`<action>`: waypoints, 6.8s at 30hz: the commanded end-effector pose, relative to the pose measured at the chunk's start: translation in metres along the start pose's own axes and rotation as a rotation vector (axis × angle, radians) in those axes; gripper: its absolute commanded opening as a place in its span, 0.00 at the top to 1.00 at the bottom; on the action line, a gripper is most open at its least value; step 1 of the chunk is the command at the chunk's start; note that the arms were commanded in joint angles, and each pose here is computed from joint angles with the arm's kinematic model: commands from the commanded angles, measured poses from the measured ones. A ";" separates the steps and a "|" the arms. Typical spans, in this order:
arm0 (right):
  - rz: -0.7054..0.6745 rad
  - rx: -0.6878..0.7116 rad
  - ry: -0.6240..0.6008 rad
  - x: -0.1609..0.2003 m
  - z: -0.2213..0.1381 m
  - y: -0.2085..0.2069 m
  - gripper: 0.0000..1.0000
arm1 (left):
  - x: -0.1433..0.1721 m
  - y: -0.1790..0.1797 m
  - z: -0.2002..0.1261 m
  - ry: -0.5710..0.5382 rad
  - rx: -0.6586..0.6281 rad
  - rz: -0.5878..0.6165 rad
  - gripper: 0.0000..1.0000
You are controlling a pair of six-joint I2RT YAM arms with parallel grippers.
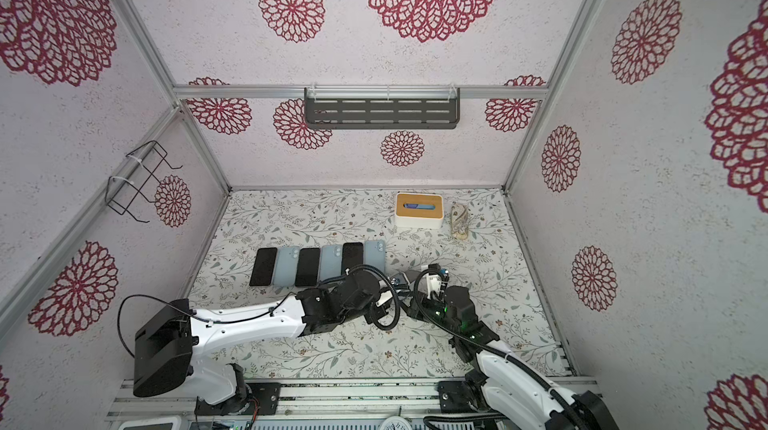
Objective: Take the phone out of the phone case
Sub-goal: Remove the phone case from the phone, then place the phone at the center of the table, then place the phone case at the center of the table, then adjust the phone at the center of the table.
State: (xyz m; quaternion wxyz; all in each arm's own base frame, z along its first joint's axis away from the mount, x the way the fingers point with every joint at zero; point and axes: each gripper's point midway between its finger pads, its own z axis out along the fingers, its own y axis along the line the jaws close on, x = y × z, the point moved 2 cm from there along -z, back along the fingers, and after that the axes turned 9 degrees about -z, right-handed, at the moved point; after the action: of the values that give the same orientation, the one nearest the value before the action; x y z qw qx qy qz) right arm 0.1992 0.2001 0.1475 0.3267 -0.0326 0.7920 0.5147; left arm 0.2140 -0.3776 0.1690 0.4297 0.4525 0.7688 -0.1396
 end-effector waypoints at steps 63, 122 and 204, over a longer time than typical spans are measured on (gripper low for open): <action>-0.097 0.614 -0.077 -0.096 -0.089 -0.104 1.00 | 0.031 0.054 0.137 0.681 -0.696 0.344 1.00; -0.300 0.848 0.472 -0.082 0.015 -0.193 1.00 | 0.025 0.193 -0.200 -0.067 -0.737 -0.710 0.03; -0.666 0.898 0.448 -0.101 0.136 -0.109 0.01 | 0.057 0.155 -0.198 -0.199 -0.422 -0.939 0.03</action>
State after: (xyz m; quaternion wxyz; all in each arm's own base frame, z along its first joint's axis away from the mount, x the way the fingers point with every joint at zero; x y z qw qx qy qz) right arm 0.3791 0.2367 0.0762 0.2700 -0.2581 0.9276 -0.0057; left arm 0.2214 -0.1445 0.2723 0.4713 -0.0513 0.8546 -0.2120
